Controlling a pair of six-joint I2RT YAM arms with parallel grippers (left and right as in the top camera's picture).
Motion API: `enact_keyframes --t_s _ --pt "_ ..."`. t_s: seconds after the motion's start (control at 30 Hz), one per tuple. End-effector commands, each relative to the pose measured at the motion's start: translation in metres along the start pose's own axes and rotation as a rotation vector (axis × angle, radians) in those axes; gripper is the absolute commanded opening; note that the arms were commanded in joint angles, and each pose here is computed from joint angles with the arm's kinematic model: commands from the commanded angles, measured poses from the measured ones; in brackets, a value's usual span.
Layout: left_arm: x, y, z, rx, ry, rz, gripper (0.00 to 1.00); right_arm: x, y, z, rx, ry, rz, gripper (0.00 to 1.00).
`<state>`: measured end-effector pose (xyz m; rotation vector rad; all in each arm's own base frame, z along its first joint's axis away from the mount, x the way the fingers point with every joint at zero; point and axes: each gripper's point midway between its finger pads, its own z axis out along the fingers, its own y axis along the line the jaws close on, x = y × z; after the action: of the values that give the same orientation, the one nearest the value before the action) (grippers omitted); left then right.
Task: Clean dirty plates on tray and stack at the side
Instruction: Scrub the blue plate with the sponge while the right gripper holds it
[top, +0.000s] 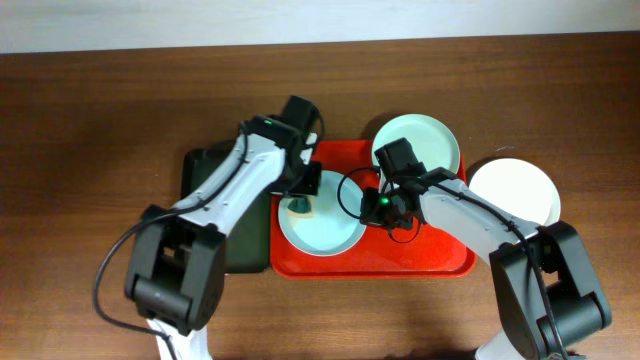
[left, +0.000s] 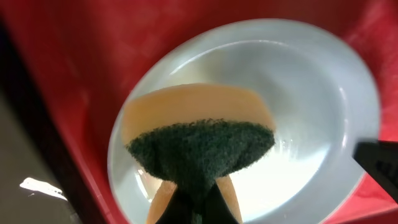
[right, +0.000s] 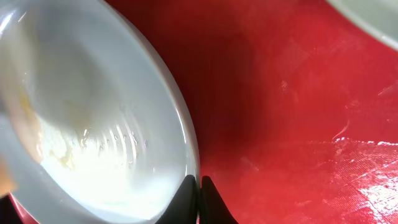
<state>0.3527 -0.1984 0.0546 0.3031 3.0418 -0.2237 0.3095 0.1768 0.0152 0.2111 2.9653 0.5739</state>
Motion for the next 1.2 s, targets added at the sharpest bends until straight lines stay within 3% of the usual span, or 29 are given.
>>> enact_keyframes --t_s 0.0,0.2,0.33,0.4,0.5,0.67,0.77,0.83,0.97,1.07,1.17 --pt "0.01 0.022 0.031 -0.156 0.046 -0.085 0.0 0.003 -0.004 0.004 0.017 0.007 -0.011 0.04" --pt "0.023 0.02 0.065 -0.152 0.132 -0.097 0.0 0.003 -0.004 0.004 0.017 0.007 -0.011 0.04" --pt "0.039 -0.042 0.063 0.257 0.248 0.061 0.0 0.003 -0.004 0.004 0.017 0.007 -0.011 0.04" --pt "0.031 -0.05 0.048 0.346 0.23 0.059 0.0 0.003 -0.003 0.004 0.017 0.006 -0.011 0.04" --pt "0.013 -0.043 0.021 0.361 0.146 0.048 0.0 0.003 -0.004 0.004 0.017 0.006 -0.011 0.04" --pt "-0.004 0.009 0.01 -0.044 0.006 -0.024 0.0 0.002 -0.003 0.004 0.015 0.004 -0.012 0.04" --pt "0.0 0.007 0.028 -0.116 0.021 -0.008 0.0 0.002 -0.003 0.004 0.016 0.004 -0.011 0.04" --pt "0.003 0.017 0.043 -0.182 0.039 -0.087 0.0 0.002 -0.003 0.004 0.015 0.004 -0.012 0.04" --pt "0.014 0.022 0.074 -0.199 0.11 -0.099 0.0 0.002 -0.003 0.004 0.015 0.003 -0.012 0.04" --pt "0.024 0.001 0.084 -0.066 0.181 -0.046 0.0 0.001 -0.003 0.004 0.013 0.001 -0.013 0.04" --pt "0.026 -0.066 0.073 0.341 0.216 0.08 0.0 0.0 -0.002 0.004 0.011 -0.002 -0.014 0.04"
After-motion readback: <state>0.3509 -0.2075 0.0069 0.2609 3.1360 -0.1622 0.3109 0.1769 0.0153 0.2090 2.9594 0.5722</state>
